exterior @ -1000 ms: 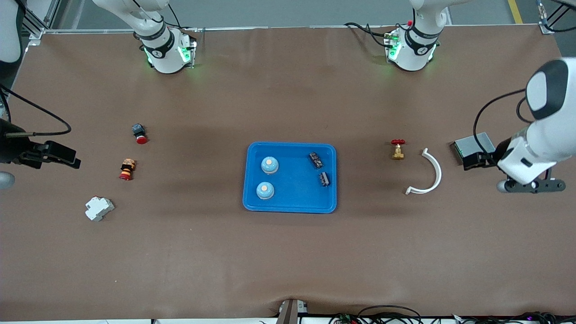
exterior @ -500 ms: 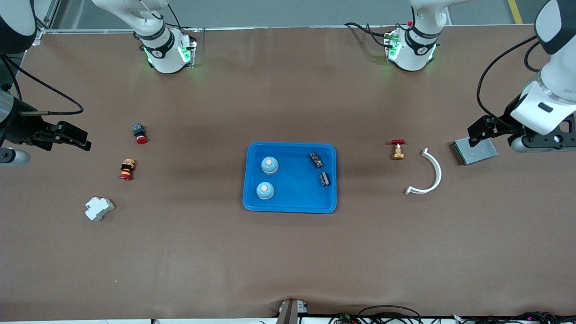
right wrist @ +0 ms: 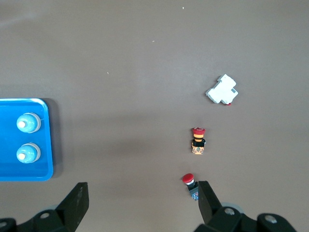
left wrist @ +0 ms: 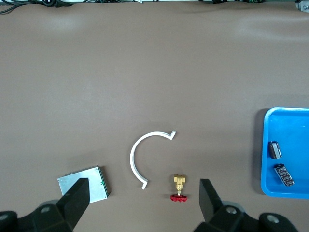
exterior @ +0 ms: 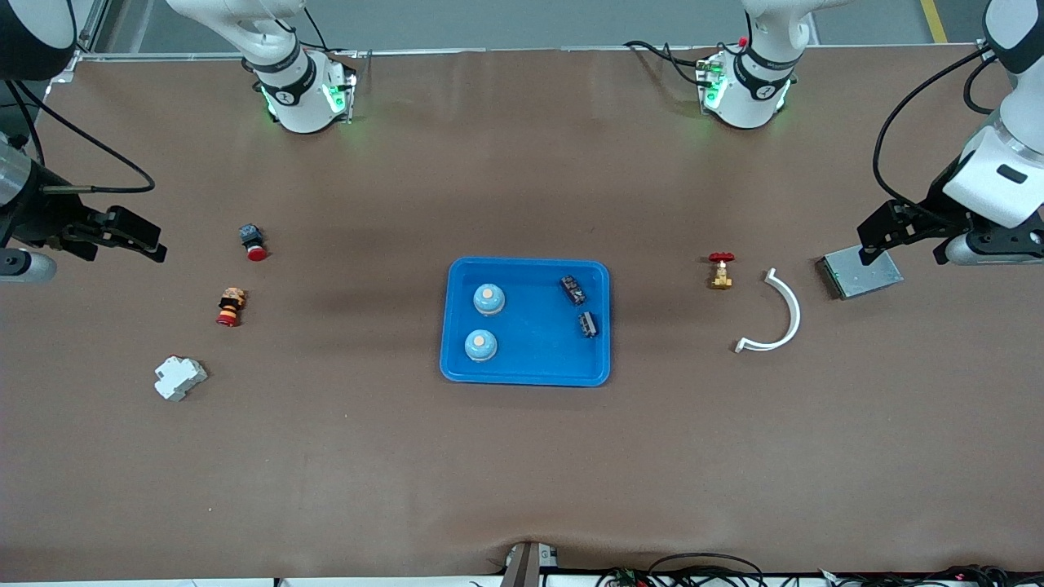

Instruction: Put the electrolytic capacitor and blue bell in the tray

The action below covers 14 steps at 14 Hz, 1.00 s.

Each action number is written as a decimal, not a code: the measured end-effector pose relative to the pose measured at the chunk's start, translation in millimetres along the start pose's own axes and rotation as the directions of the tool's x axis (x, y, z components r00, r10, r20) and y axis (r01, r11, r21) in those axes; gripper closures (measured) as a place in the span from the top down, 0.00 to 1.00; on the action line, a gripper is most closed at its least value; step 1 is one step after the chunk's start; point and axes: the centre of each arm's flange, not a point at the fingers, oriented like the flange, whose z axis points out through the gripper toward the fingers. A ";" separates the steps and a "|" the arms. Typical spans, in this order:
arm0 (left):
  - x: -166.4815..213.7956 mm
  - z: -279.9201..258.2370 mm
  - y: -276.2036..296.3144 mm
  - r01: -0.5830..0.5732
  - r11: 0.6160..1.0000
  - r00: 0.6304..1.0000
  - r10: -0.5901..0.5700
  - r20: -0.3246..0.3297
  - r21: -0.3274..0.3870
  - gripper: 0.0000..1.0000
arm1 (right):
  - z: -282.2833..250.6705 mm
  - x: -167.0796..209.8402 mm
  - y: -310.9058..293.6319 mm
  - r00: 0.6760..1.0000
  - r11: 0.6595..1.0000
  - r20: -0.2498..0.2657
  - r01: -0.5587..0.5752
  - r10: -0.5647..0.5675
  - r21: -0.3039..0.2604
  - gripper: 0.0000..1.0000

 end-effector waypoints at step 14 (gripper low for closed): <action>0.5 -1.5 41.6 -0.017 1.000 1.000 0.017 -0.005 -0.016 1.00 | -5.9 -10.6 17.2 0.999 1.000 0.042 0.012 -0.011 -0.015 1.00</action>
